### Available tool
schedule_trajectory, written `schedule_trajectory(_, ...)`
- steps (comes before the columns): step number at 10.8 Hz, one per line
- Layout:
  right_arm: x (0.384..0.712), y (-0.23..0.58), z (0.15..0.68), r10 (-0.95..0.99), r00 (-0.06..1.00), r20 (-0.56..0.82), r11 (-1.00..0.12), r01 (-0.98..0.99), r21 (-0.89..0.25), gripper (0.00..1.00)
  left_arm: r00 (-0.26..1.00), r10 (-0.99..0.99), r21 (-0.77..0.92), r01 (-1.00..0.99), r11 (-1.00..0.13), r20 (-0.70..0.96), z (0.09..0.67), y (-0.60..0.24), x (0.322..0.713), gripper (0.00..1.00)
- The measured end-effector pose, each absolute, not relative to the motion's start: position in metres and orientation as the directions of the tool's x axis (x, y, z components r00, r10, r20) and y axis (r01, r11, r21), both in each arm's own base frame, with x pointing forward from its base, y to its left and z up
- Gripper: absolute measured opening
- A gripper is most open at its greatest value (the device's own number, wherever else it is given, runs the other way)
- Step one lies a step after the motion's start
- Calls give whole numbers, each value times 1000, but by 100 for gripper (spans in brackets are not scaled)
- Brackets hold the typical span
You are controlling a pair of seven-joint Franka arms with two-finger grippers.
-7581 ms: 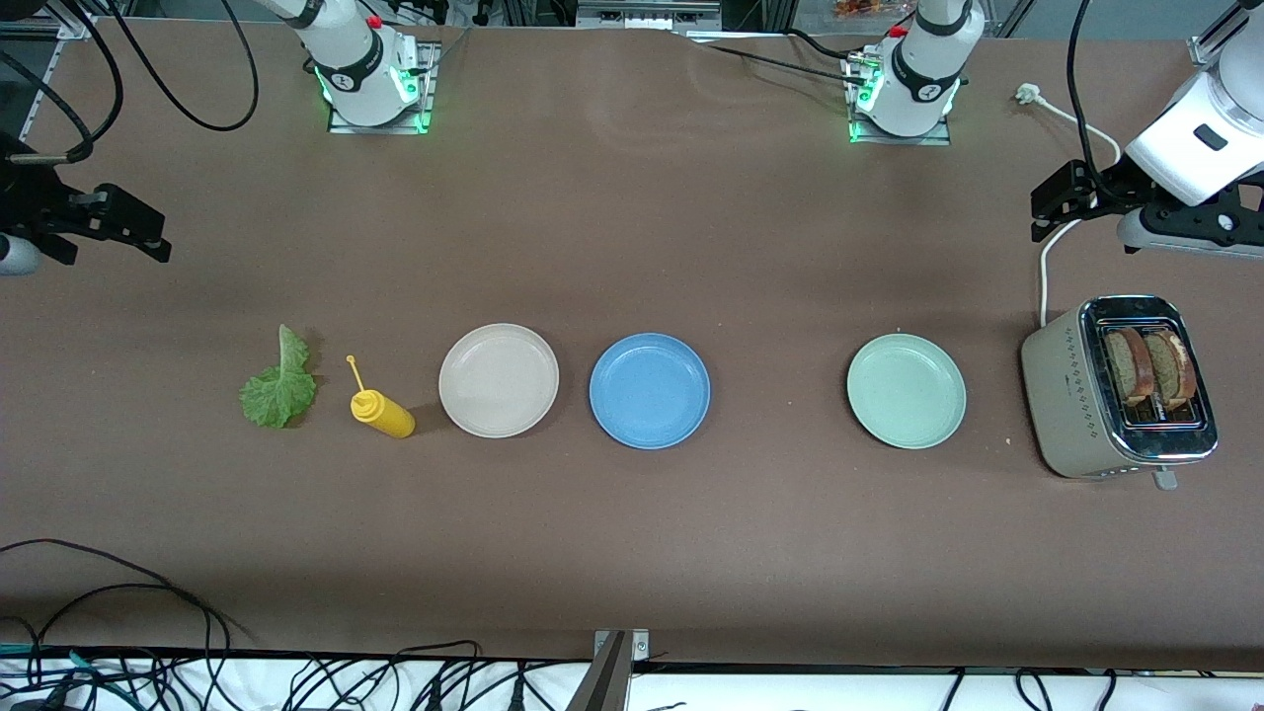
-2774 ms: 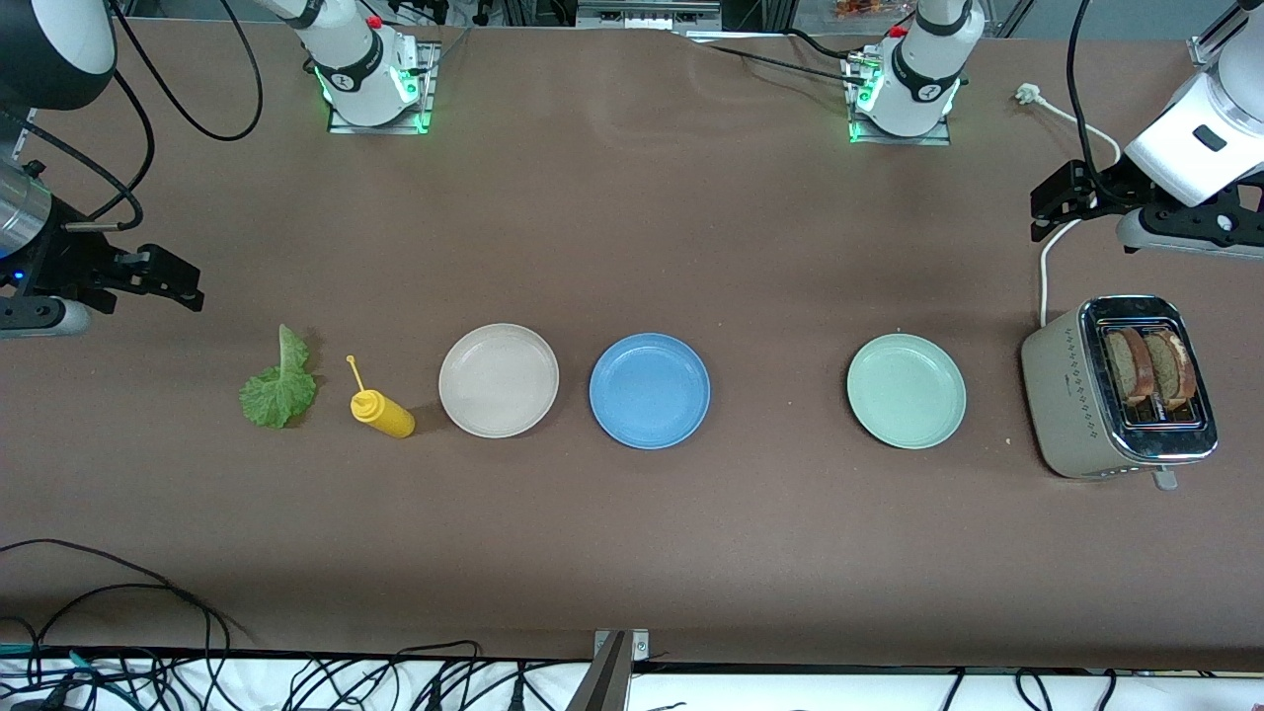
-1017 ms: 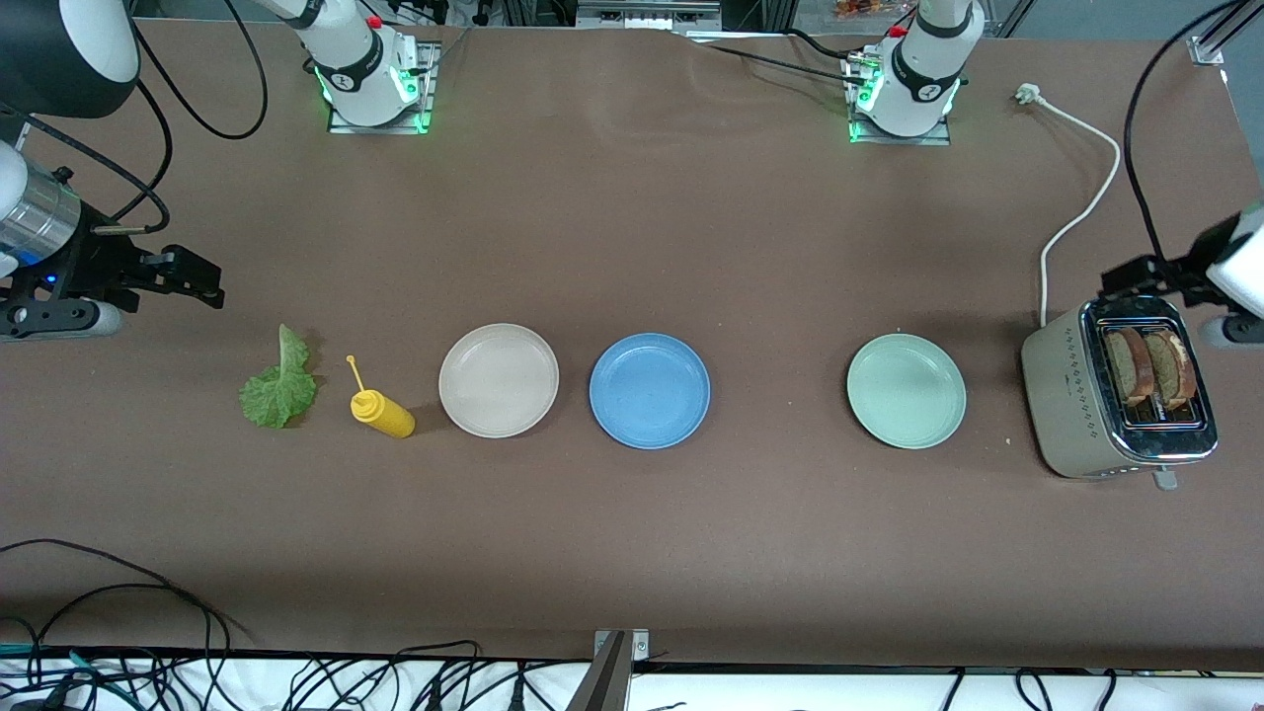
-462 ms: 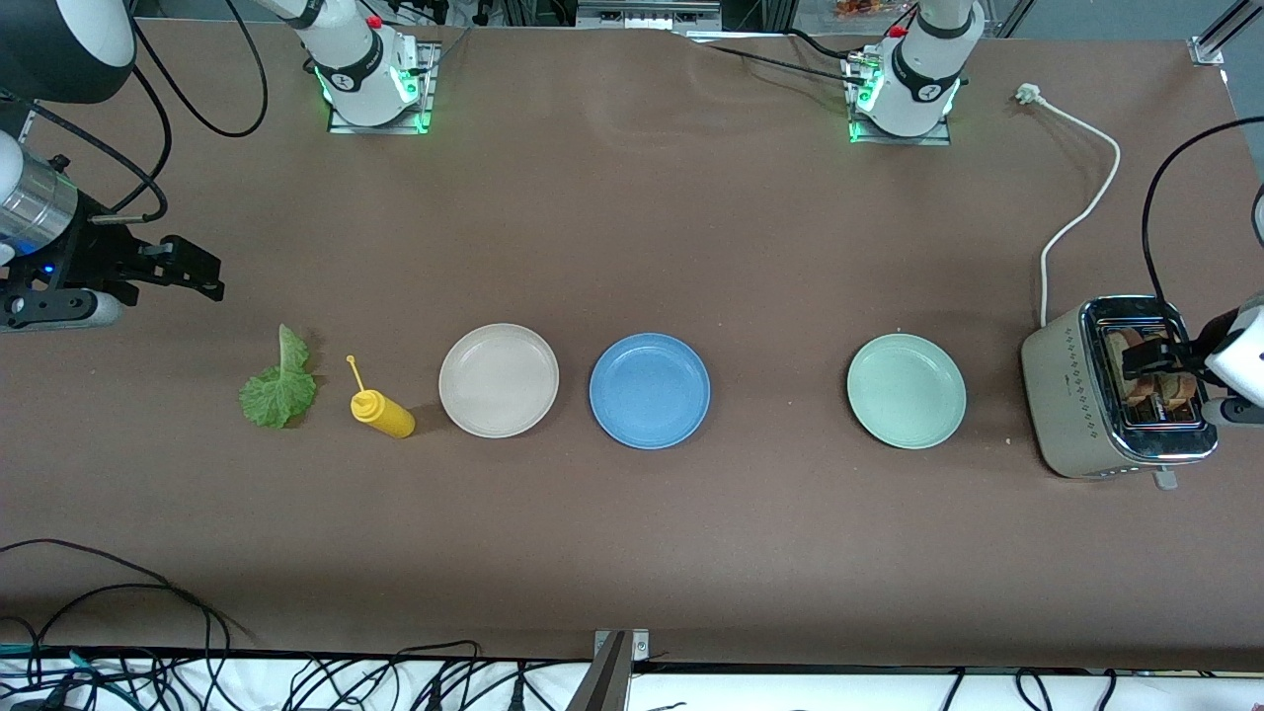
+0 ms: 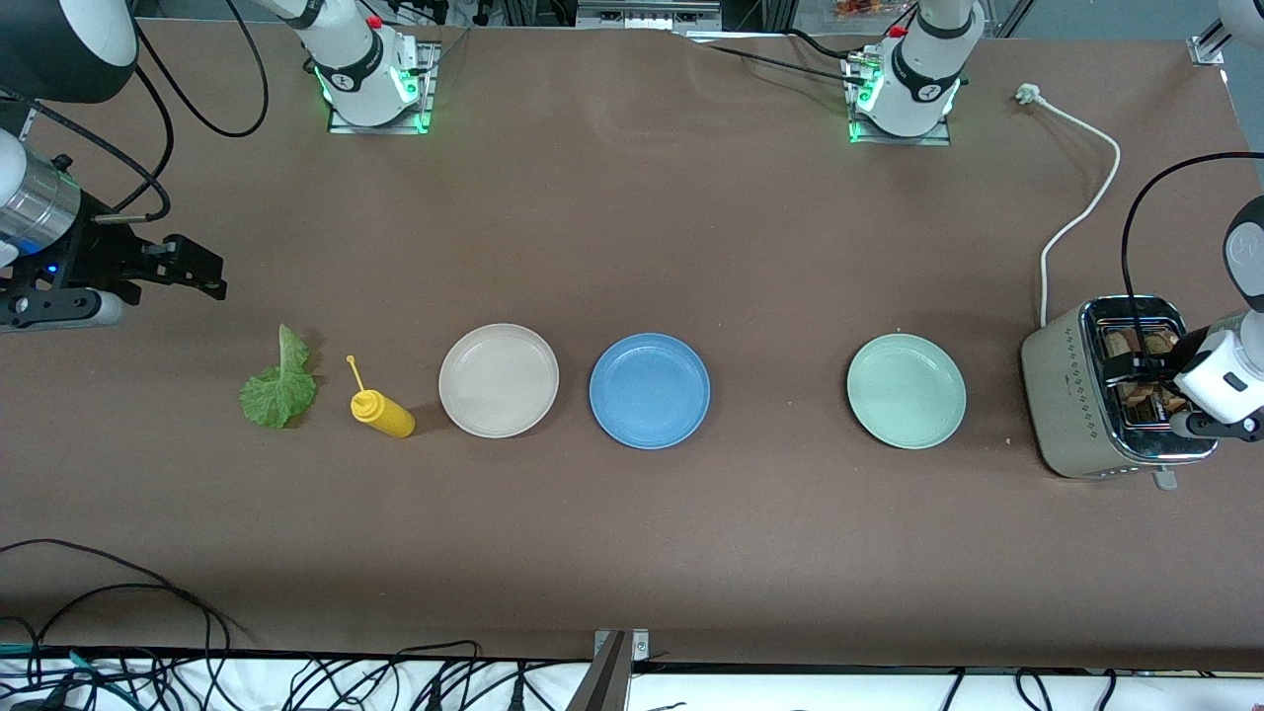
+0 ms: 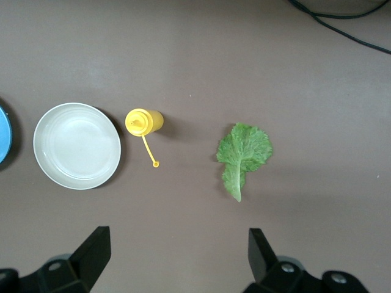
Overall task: Make sandwich in blue plate with both arms
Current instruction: 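Lower the left gripper into the toaster and grasp a bread slice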
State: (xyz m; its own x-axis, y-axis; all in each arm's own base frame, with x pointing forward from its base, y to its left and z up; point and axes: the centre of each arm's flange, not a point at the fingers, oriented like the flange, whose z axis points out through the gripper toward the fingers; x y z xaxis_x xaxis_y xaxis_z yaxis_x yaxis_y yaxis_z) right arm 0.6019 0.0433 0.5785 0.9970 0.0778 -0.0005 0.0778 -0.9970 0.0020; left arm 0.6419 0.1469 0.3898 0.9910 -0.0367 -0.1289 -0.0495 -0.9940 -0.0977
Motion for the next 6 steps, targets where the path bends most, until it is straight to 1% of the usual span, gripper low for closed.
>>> schedule_trajectory(1, 602, 43, 578, 78, 997, -1, -997, 78, 2, 100, 989, -39, -106, -55, -993, -145, 383, 149, 640, 77)
schedule_trajectory(4, 604, 48, 578, 85, 996, 9, -996, 85, 2, 100, 982, -41, -117, -64, -991, -184, 367, 153, 634, 32)
schedule_trajectory(5, 604, 51, 578, 90, 996, 13, -996, 90, 3, 100, 982, -36, -120, -59, -991, -183, 368, 157, 633, 19)
schedule_trajectory(6, 604, 53, 577, 94, 995, 14, -996, 94, 3, 100, 983, -34, -120, -56, -991, -182, 368, 159, 633, 13)
